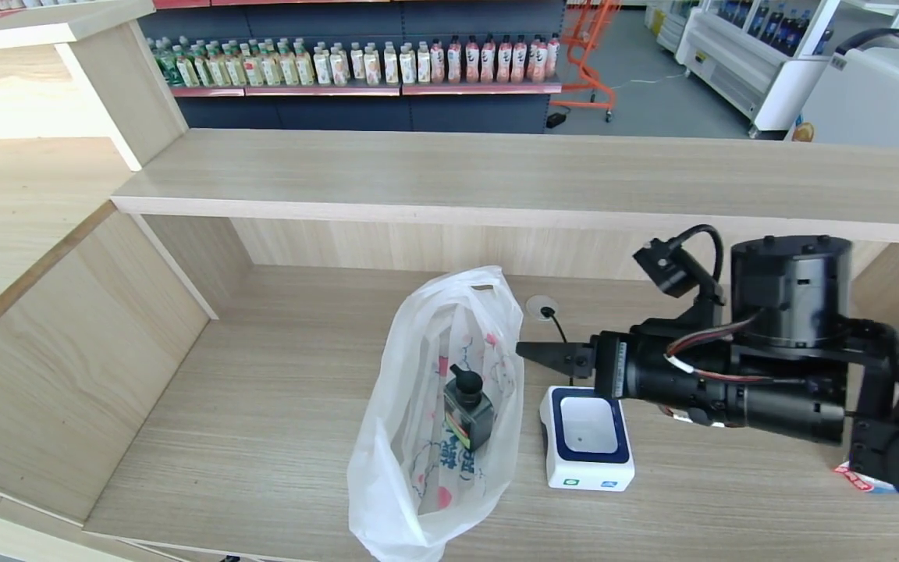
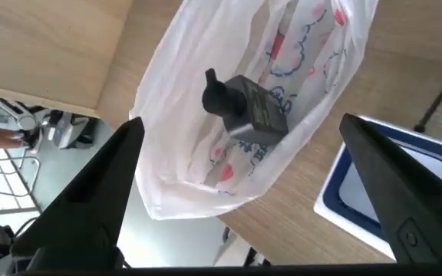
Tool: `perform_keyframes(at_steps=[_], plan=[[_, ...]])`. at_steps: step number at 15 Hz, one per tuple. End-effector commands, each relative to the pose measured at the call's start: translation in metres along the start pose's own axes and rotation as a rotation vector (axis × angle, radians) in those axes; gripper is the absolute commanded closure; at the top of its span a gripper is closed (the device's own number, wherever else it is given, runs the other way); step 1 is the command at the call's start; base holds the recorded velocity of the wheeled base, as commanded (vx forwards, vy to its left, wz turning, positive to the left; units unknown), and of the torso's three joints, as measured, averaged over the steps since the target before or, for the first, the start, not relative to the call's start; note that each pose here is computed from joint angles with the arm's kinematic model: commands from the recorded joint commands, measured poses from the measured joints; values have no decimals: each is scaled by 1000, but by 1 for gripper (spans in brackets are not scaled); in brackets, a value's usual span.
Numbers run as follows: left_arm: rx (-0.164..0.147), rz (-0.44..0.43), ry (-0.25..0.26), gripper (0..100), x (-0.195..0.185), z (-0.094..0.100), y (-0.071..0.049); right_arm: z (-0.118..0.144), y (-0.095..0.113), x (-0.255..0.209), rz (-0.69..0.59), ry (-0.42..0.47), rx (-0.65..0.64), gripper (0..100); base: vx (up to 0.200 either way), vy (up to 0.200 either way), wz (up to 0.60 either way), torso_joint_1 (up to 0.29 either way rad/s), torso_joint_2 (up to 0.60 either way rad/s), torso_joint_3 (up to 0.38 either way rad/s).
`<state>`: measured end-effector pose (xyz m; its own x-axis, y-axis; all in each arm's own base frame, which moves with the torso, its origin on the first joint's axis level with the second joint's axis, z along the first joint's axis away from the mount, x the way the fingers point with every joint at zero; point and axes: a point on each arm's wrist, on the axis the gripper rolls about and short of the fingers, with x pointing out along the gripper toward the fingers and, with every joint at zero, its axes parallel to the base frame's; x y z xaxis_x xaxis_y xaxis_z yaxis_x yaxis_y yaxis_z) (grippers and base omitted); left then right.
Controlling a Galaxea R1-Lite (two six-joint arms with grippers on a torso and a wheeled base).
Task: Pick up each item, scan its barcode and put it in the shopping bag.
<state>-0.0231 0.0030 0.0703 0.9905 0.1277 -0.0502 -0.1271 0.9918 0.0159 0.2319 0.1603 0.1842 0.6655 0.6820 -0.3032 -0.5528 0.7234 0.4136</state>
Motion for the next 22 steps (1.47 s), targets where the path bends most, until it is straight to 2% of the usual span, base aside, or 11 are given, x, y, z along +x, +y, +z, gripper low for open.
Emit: perform_keyframes(at_steps=[1,4,7,12,15,19,22], plan=[[0,1,2,0,0,0,0,1,-9,-101,-130,-70,-66,0,0,0,0,0,0,0],[0,1,2,0,0,0,0,-8,-14,-154,-265,-80,-64,0,0,0,0,0,0,0],[0,1,2,0,0,0,0,-10,-23,-169,-364,-92,-20,0,0,0,0,0,0,0],[-2,1,2,0,0,0,0,-8,-26,-169,-385,-79,-6,0,0,0,0,0,0,0],[2,1,2,0,0,0,0,-10,-27,-168,-386,-69,-2,0,-200,0,0,7,2,1],[0,1,2,0,0,0,0,-10,-29,-168,-402,-69,6,0,0,0,0,0,0,0],[0,1,2,0,0,0,0,-7,-33,-170,-431,-84,18,0,0,-200,0,12,5,1]])
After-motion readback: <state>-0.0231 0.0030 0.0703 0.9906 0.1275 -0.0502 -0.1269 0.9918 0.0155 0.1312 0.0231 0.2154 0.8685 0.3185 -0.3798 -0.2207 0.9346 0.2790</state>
